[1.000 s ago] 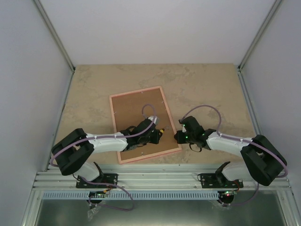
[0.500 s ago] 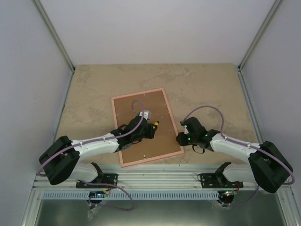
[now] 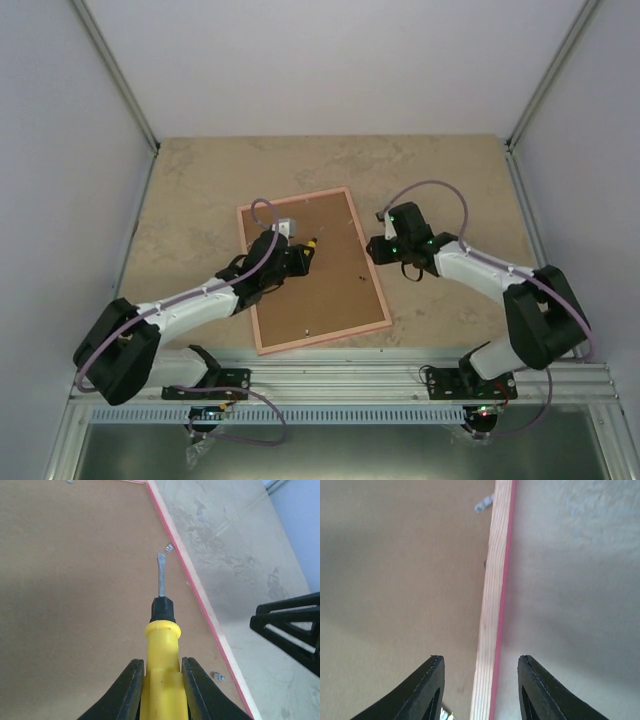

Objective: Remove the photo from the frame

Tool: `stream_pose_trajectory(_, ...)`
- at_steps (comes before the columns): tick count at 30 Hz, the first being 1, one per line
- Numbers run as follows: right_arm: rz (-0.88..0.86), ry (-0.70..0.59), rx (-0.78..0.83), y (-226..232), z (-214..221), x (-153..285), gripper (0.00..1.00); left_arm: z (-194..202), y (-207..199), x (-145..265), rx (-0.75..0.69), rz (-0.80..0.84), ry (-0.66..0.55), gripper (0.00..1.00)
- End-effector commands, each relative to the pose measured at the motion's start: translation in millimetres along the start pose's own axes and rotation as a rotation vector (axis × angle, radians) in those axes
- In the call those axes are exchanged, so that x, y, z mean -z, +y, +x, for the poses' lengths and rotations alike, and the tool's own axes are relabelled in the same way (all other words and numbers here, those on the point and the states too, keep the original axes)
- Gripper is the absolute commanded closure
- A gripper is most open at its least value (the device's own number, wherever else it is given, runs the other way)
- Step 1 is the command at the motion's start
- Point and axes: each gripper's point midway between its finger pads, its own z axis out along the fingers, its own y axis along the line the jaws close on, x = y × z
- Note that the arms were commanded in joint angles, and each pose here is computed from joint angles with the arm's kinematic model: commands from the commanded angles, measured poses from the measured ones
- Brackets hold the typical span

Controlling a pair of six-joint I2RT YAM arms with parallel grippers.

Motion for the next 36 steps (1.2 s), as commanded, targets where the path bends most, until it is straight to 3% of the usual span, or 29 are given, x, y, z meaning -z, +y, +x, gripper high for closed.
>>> stream_pose_trajectory(1, -0.015, -0.029, 0.033, -2.5, -28.1, -13.2, 0.58, -10.4, -2.5, -7.0, -0.032, 0.024, 0.005, 1.00)
stream_pose_trajectory(16, -0.042, 0.052, 0.060, -6.6, -41.4, -84.9, 0.60, -10.8, -20.7, -58.9, -0.083, 0.077, 0.095, 1.00)
stream_pose_trajectory(29, -0.030, 0.102, 0.015, -14.8, -17.8, -93.9, 0.89, 0.0, -21.3, -98.3, -0.083, 0.072, 0.182, 1.00)
stream_pose_trajectory(36, -0.053, 0.109, -0.017, -12.8, -8.5, -92.4, 0.94, 3.0, -14.6, -105.5, -0.068, 0.040, 0.191, 1.00)
